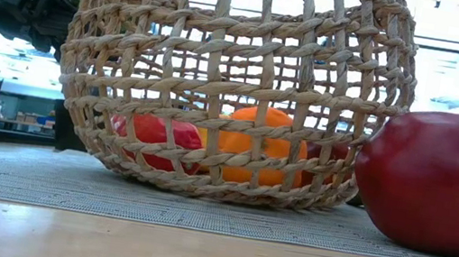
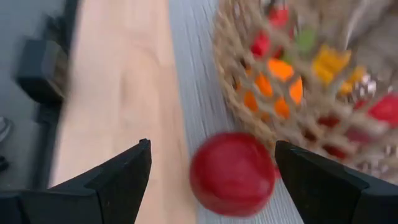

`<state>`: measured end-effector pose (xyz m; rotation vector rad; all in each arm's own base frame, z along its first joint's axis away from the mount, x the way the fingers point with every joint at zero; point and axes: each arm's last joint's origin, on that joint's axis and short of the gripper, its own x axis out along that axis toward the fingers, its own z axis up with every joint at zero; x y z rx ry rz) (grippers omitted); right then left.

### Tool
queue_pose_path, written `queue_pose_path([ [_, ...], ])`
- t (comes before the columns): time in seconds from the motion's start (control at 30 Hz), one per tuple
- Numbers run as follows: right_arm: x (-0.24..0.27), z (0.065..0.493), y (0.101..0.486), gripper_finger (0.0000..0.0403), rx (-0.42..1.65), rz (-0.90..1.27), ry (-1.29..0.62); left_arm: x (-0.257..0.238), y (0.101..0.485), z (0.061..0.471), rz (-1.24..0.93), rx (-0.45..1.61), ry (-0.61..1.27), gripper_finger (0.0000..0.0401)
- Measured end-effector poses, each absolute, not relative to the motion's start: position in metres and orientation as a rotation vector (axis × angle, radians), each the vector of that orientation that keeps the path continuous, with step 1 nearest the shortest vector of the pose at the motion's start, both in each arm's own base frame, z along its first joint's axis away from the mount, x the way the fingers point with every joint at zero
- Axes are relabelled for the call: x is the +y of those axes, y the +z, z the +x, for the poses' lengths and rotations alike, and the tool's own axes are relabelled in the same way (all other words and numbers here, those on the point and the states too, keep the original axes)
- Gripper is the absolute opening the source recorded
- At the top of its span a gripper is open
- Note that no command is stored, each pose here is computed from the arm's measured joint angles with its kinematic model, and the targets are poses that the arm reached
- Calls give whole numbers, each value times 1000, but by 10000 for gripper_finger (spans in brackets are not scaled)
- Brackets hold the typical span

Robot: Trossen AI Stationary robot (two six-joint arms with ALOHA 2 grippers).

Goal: Build produce basket
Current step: Put the pomegranate into the basket

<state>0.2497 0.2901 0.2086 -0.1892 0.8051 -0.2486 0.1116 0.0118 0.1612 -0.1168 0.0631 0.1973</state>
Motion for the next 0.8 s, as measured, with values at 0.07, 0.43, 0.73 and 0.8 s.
queue_pose_path([
  [0.07, 284, 251, 200, 354, 835, -171, -271, 12, 161, 112, -117, 63, 198, 382],
  [0.43, 264, 256, 175, 395, 878, -141, -323, 12, 161, 112, -117, 63, 198, 382],
  [0.73, 256, 250, 147, 397, 856, -121, -319, 12, 161, 112, -117, 63, 197, 382],
  [0.8, 253, 249, 141, 397, 850, -115, -321, 12, 161, 112, -117, 63, 198, 382],
])
